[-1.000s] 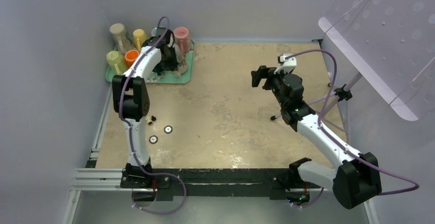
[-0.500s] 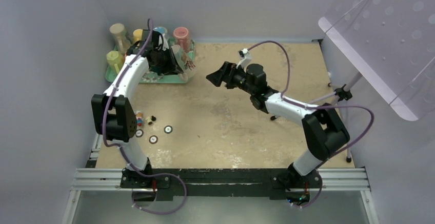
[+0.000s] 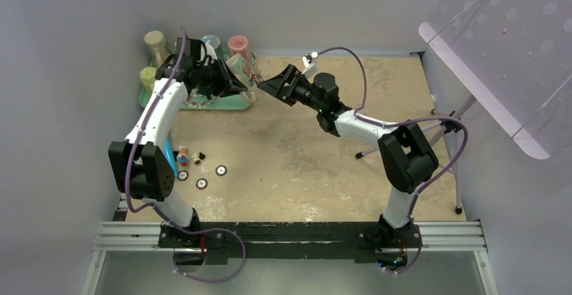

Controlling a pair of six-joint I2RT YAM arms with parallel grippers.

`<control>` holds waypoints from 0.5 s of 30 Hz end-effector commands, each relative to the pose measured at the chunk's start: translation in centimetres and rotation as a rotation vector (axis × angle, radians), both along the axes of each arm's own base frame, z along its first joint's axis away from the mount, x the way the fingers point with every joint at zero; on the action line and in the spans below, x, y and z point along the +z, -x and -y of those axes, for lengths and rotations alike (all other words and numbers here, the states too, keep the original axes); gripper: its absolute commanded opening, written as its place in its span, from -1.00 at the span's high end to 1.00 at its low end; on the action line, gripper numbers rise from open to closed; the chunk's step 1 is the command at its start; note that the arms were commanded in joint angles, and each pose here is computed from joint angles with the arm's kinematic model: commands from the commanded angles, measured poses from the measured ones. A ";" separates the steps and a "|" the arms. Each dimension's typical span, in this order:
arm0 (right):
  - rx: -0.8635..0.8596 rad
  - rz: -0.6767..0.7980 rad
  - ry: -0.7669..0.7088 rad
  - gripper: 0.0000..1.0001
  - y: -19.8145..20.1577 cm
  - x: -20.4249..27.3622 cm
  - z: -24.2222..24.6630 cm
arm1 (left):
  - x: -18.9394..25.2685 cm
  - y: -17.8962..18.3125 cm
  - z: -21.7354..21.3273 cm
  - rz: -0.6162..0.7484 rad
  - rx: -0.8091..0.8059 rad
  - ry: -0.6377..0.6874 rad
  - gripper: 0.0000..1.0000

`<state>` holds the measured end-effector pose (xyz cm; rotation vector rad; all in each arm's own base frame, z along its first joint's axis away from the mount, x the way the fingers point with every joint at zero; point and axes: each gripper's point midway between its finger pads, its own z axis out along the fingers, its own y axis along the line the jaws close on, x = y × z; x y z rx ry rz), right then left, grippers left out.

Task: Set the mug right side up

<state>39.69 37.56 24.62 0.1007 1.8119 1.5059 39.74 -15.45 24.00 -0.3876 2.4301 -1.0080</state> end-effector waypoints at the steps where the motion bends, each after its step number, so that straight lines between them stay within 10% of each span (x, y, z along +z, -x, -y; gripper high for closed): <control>1: 0.032 -0.011 -0.065 -0.97 -0.3 2.3 -1.1 | 6.6 0.3 1.7 0.184 -0.057 0.111 1.00; 11: 0.019 -0.130 -0.080 -0.97 -1.2 -0.4 -1.7 | 6.5 -0.6 1.7 0.217 -0.047 0.080 1.00; 15: -0.059 -0.164 -0.017 -0.97 -1.7 -2.1 -0.5 | 0.5 -2.1 -0.6 0.152 -0.024 -0.125 1.00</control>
